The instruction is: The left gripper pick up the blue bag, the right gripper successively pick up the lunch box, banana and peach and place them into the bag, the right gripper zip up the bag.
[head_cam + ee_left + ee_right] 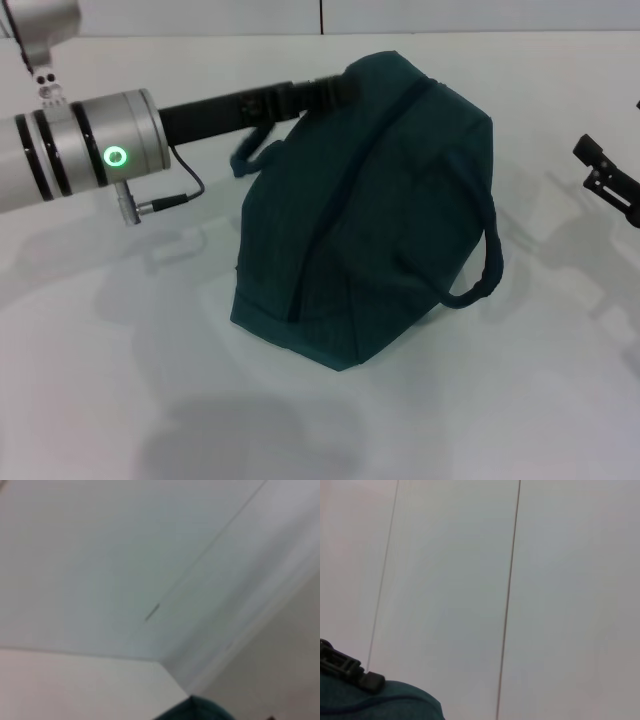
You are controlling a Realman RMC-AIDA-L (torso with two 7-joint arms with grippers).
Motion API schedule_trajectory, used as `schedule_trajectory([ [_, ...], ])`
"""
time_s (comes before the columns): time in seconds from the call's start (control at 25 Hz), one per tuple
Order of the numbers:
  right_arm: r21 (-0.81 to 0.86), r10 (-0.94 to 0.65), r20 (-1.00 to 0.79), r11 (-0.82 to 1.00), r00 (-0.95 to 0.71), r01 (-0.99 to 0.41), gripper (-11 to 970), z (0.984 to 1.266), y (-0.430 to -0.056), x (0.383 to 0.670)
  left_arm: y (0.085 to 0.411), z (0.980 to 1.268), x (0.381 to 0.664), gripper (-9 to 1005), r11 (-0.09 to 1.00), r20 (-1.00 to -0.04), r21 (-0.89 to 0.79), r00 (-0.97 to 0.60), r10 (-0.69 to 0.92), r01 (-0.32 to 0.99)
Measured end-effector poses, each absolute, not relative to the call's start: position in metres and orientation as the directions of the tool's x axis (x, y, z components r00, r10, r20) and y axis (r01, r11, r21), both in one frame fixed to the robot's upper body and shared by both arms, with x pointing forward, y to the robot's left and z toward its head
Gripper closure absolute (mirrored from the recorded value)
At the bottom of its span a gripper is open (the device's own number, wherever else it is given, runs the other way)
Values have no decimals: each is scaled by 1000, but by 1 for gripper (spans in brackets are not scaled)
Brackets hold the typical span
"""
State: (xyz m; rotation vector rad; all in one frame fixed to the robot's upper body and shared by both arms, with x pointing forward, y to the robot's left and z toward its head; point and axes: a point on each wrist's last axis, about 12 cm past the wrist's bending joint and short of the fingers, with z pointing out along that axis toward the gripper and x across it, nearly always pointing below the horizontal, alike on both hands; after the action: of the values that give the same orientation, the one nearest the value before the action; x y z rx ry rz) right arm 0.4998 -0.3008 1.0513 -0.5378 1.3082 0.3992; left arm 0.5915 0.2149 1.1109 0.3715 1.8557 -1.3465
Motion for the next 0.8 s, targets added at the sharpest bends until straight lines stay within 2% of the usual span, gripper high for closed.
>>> schedule_trajectory([
  [0.24, -105, 18, -981, 791, 195, -603, 118, 1054, -297, 503, 226, 1115, 593, 522, 411, -763, -641, -594, -254, 648],
  [0.48, -69, 57, -986, 727, 160, -683, 119, 1060, -295, 505, 245, 1122, 595, 319, 429, -781, -622, -556, -283, 655],
  [0.8, -48, 86, -990, 543, 112, -838, 120, 1072, -280, 507, 281, 1132, 587, 168, 484, -855, -512, -473, -211, 710],
])
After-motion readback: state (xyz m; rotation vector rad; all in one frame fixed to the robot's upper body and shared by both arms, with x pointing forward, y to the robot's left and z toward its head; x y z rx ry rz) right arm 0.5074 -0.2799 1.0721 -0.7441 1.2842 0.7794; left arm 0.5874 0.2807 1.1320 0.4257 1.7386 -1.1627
